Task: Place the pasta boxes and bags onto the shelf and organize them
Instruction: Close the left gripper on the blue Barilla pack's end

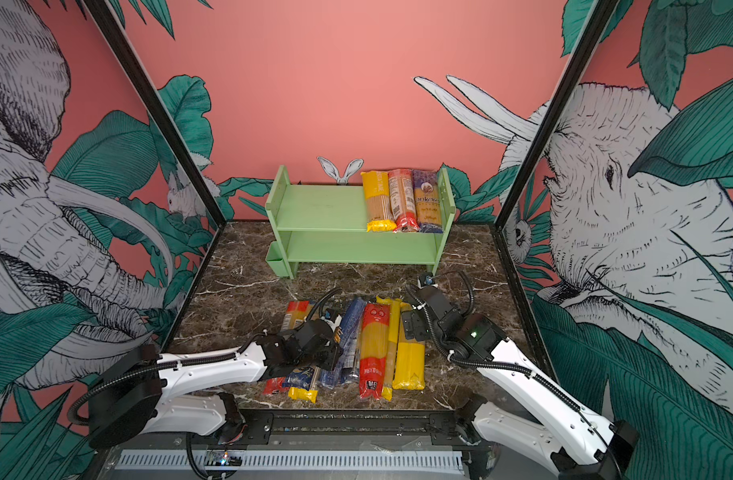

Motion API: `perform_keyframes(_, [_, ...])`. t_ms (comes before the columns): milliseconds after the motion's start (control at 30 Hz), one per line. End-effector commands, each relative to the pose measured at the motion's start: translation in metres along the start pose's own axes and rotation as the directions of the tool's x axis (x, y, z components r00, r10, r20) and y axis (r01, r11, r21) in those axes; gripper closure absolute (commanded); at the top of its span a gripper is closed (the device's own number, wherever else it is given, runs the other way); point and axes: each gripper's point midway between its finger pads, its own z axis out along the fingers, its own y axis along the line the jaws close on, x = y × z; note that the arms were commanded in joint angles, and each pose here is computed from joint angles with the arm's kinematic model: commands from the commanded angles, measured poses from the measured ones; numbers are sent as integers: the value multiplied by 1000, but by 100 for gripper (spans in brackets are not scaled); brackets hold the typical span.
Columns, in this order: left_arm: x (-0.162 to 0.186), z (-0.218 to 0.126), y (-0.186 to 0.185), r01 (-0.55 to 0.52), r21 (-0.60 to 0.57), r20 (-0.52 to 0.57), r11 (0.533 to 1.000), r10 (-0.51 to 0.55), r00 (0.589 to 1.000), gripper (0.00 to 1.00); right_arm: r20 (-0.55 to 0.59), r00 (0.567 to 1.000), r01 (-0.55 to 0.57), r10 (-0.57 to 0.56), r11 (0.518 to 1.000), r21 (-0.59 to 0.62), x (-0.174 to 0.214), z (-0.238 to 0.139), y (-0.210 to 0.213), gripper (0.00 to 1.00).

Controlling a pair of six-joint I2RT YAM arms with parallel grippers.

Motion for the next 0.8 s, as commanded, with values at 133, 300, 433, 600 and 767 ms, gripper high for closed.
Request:
perform_keyframes(133, [-18,-27,-13,-56,35,59,998,53,997,100,33,999,-19,19,1000,-3,-9,-9,-2,1])
perform_keyframes(300, [-27,-38,-16,-66,38,82,997,63,995,100,38,999,-21,21,1000,-5,-11,-11,-2,1])
perform_keyframes(433, [-34,-49,-17,-79,31,106,996,75,992,100,44,999,-25,26,1000,-11,-12,-13,-2,1])
perform_keyframes(600, [-44,-64,-18,-87,28,147,996,82,986,100,52,998,-31,32,999,-21,-14,-16,-2,1])
perform_keyframes(767, [-55,-83,-19,-97,24,193,995,91,977,100,58,998,-36,37,999,-25,-16,-20,-3,1])
